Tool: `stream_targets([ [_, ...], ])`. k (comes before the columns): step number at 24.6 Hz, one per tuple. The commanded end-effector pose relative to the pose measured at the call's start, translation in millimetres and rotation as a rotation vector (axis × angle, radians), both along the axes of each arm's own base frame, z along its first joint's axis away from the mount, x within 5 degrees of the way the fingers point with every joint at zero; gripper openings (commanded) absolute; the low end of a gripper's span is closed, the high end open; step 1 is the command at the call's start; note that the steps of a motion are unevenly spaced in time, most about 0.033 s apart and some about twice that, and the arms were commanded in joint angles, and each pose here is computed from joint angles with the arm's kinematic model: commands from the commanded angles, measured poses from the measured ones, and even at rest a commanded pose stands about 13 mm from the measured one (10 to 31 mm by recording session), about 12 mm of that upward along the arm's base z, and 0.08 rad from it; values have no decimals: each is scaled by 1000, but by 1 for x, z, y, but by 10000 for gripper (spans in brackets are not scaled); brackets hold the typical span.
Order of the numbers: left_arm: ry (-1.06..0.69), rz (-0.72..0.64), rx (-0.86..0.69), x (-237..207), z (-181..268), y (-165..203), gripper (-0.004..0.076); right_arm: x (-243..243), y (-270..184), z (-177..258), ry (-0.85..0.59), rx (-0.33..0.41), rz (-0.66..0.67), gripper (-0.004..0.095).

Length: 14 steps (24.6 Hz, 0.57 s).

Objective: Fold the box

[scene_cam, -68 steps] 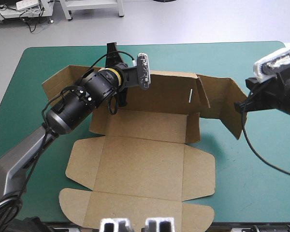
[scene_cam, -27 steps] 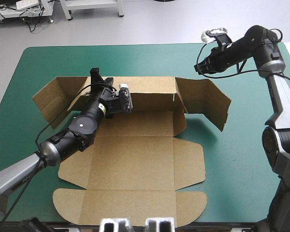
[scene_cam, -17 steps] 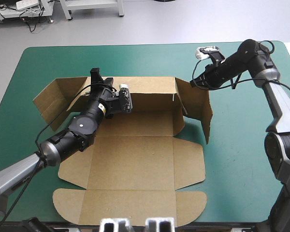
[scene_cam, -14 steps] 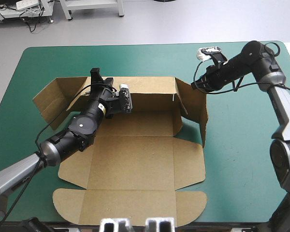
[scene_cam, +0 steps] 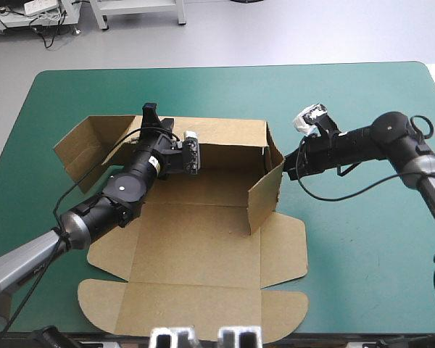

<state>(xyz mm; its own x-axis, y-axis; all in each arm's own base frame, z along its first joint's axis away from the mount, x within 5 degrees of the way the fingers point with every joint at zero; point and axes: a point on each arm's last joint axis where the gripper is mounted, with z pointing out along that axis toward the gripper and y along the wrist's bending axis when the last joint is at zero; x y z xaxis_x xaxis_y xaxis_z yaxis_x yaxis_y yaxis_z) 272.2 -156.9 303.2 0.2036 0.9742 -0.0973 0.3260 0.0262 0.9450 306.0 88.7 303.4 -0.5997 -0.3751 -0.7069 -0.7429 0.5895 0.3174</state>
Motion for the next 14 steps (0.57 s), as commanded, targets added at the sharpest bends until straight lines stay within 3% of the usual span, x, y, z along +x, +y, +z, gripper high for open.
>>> stream_targets([
  [1, -91, -36, 35, -4, 22, -2, -10, -20, -2, 12, -156, 32, -84, -24],
  [9, -66, -40, 33, -1, 16, -4, -10, -52, 16, -24, -236, -29, -116, -24],
  [14, -56, -50, 32, -1, 13, -6, -9, -60, 24, -16, -399, -60, -143, -24],
])
